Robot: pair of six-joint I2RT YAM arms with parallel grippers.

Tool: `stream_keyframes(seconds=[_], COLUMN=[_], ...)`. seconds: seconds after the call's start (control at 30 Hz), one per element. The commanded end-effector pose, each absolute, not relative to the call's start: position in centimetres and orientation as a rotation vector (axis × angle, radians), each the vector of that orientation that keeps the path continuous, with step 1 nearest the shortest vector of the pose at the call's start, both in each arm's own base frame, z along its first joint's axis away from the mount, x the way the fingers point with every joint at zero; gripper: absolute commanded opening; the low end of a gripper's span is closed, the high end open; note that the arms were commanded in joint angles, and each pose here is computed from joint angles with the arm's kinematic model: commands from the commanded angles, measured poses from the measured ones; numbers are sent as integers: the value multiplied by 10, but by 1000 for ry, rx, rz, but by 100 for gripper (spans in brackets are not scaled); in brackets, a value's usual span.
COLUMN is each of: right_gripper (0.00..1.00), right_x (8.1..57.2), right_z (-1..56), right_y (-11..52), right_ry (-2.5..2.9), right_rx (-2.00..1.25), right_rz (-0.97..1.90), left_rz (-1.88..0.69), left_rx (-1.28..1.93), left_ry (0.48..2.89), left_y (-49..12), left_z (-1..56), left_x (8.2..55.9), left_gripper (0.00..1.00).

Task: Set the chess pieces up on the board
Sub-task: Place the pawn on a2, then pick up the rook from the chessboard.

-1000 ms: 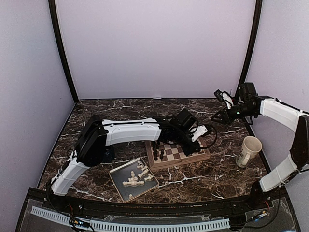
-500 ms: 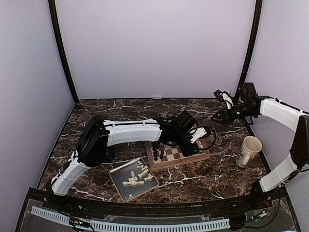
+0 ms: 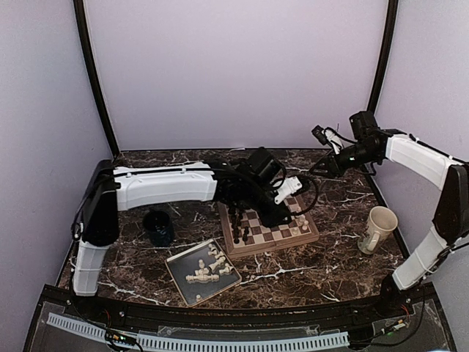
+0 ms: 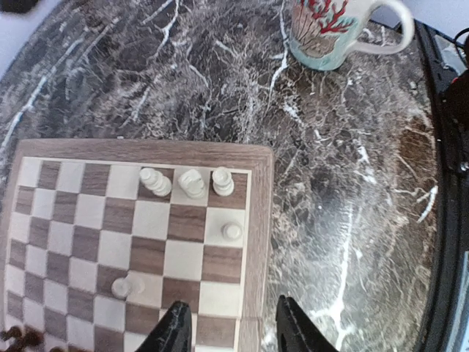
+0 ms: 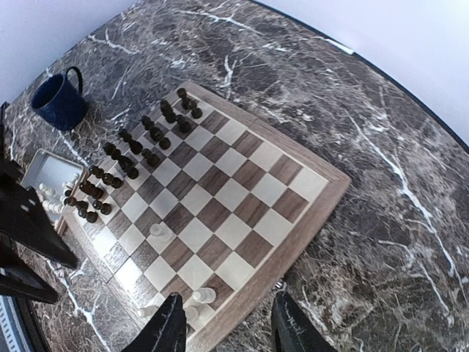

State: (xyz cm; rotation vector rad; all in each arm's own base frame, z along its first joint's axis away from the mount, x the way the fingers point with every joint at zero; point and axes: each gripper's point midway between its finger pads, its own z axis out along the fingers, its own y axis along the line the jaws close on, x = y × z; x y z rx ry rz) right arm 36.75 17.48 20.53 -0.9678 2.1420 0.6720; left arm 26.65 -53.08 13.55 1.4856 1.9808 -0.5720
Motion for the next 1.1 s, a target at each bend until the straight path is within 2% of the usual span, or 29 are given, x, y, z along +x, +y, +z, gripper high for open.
stream_keyframes(seconds=[0.0,0.2,0.37,0.6,0.87,1.07], right_gripper=[41,41,42,43,42,31], right_x=[361,349,332,328,335,336], right_z=[191,159,132,92,81,73], right_y=[212,263,294,298,298,302], right_ry=[2164,2184,2217,2305,2336,2355], right_rx=[-1153,-1378,-1516,-1601,-1579,-1588], right_rz=[652,573,571,412,373,395], left_rz=[-568,-568,-455,-500,-535,-556], left_rx=[1341,1045,913,868,869,876], left_ry=[1860,1999,2012,2063,2067,2077], left_y=[-478,-386,-346,-339,-343,-346], left_z=[228,230,228,221,220,215], left_x=[282,335,362,367,365,363], left_gripper=[42,42,46,46,46,46])
